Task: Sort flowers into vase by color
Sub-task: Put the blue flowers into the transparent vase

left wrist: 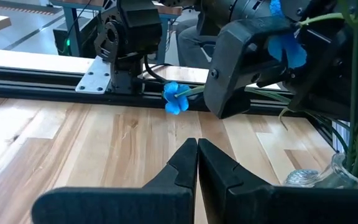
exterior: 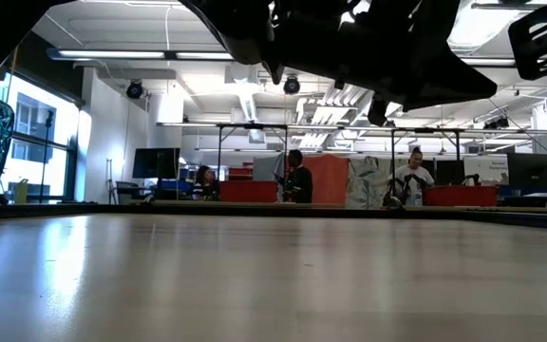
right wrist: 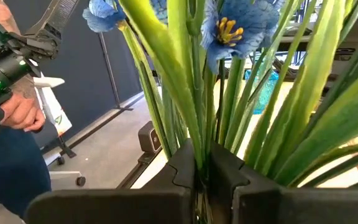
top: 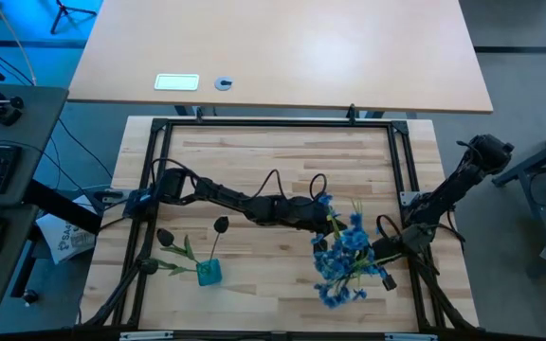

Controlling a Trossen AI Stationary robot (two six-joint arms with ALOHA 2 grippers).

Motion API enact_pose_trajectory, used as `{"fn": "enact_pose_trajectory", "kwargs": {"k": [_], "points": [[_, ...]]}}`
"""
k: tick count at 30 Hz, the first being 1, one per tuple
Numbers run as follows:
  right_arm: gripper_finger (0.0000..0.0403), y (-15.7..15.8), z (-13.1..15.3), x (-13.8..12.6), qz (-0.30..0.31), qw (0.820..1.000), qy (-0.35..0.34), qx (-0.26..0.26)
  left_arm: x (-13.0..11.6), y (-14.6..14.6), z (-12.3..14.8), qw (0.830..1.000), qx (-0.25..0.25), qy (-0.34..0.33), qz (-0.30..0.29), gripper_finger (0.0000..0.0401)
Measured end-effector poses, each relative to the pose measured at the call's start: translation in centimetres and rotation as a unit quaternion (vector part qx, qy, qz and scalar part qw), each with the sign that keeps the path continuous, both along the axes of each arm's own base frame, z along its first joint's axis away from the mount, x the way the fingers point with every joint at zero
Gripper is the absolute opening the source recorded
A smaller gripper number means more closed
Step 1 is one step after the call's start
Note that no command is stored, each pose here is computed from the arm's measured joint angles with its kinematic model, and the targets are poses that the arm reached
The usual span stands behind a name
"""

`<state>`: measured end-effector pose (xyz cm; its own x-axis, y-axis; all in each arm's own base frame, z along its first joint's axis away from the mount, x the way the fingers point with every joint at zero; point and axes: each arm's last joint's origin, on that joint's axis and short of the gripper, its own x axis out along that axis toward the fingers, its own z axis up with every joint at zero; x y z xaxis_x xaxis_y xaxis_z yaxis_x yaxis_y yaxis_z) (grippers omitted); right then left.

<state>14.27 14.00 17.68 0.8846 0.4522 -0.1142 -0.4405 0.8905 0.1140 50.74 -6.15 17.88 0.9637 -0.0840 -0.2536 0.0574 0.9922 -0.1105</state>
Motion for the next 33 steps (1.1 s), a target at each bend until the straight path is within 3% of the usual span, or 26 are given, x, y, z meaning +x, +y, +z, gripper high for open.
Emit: {"fn": "enact_pose_trajectory", "kwargs": {"k": [5, 12, 25, 33], "points": [[0.0026, 0.0, -0.2, 0.0, -0.001, 1.000, 0.010, -0.004, 0.0, 0.0, 0.0, 1.000, 0.012, -0.001, 0.005, 0.0000], [0.0114, -0.1, -1.1, -0.1, -0.007, 0.998, 0.059, -0.008, 0.0, 0.1, 0.0, 1.000, 0.014, -0.001, 0.011, 0.0000], [0.0203, -0.6, 0.6, -0.5, -0.015, 1.000, 0.010, 0.024, 0.0, 0.2, 0.0, 1.000, 0.013, -0.002, 0.024, 0.0000], [0.0230, -1.9, 3.6, -1.6, -0.013, 0.994, -0.057, 0.091, 0.0, 0.2, 0.1, 1.000, 0.012, -0.002, 0.024, 0.0000]]}}
